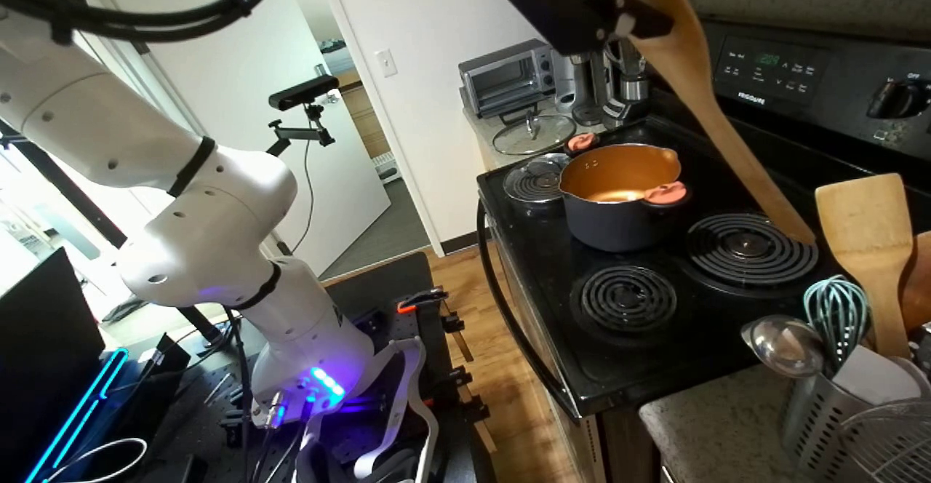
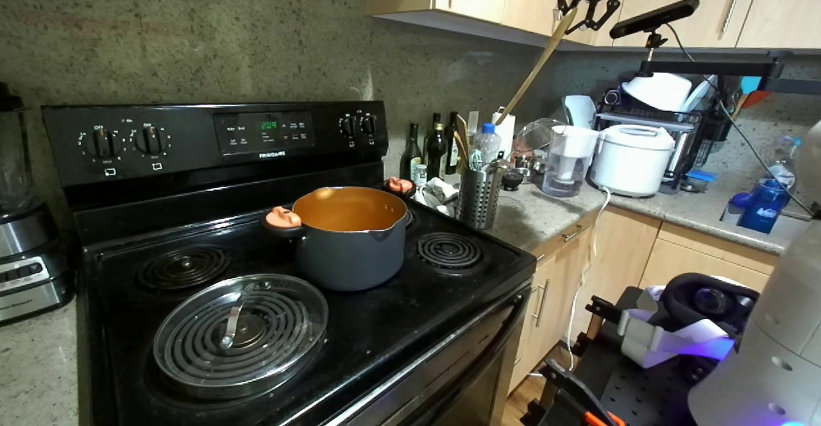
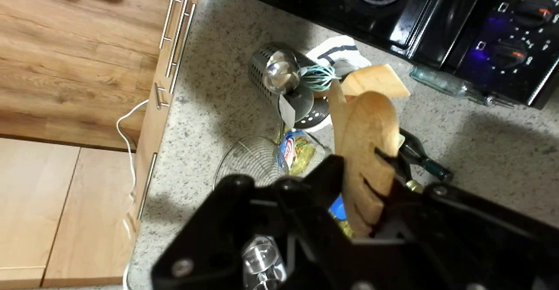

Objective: Pick up the wooden spoon from the pot and put it in the dish dryer

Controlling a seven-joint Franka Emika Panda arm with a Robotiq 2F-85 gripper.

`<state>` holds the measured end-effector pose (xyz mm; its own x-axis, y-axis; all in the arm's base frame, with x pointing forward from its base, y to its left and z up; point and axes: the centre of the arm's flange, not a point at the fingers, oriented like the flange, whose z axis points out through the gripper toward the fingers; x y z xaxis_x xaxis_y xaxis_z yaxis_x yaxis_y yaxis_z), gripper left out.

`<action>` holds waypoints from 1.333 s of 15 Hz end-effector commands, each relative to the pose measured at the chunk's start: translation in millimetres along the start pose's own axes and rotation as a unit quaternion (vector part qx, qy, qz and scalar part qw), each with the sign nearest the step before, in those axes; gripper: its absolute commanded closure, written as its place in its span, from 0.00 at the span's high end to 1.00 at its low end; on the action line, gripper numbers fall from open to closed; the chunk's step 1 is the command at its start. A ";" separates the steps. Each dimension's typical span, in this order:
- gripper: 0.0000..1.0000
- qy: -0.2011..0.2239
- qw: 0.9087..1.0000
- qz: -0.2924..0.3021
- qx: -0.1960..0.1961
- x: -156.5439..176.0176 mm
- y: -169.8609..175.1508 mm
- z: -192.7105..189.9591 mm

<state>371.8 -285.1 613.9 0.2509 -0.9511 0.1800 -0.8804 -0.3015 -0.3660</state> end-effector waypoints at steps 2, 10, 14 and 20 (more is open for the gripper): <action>0.03 0.000 0.998 0.049 -0.025 45.9 -15.9 6.8; 0.03 -0.030 0.996 0.063 -0.058 62.0 -18.1 56.9; 0.03 -0.038 0.994 0.071 -0.069 66.6 -13.2 71.7; 0.03 -0.036 0.994 0.079 -0.072 75.0 -8.2 80.1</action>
<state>423.7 -354.9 559.5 0.1574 -0.9834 0.0902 -0.9491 -0.1759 -0.2611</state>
